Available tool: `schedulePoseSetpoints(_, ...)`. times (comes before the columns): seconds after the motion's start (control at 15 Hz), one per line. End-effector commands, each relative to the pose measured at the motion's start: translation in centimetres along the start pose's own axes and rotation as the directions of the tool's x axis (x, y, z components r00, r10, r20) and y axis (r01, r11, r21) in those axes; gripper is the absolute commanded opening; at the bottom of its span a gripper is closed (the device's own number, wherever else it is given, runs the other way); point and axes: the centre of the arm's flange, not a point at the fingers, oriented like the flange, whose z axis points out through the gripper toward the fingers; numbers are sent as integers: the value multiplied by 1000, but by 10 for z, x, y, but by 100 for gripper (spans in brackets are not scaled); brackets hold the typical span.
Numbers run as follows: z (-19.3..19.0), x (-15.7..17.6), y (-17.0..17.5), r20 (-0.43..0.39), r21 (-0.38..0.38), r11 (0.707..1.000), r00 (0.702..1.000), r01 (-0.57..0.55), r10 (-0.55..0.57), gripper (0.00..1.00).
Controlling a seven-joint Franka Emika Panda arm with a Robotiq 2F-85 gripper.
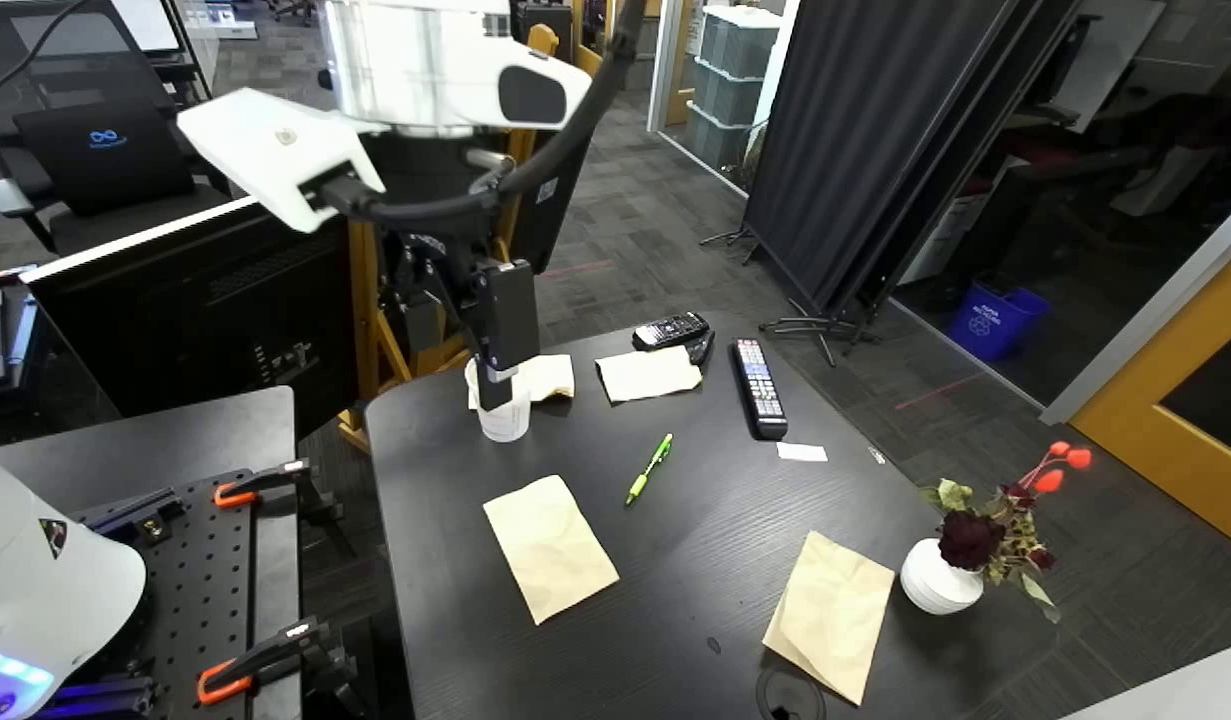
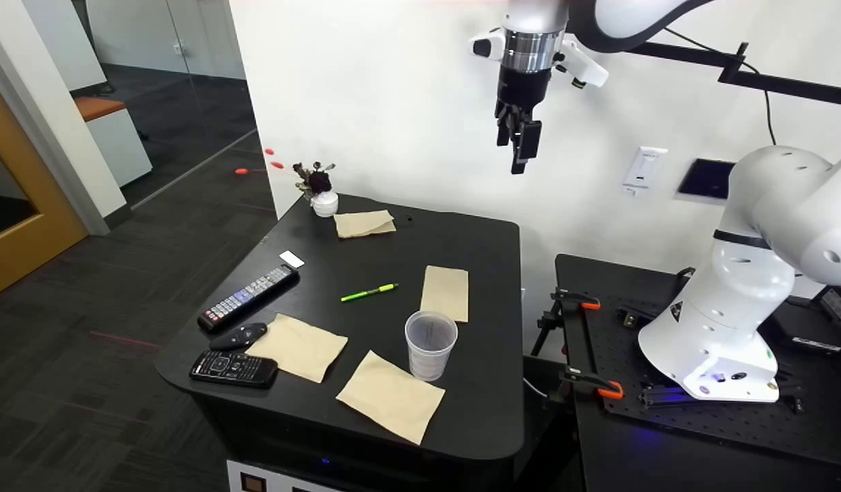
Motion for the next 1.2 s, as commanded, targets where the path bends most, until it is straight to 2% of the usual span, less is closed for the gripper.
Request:
schedulePoseSetpoints(0.0, 13, 31, 15, -94, 1, 1000, 995, 21, -21, 100)
schedulePoseSetpoints(0.53, 82, 99, 13, -252, 17, 998, 966, 65, -58, 100)
schedulePoseSetpoints(1.13, 151, 163, -7, -256, 25, 986, 955, 163, -152, 100)
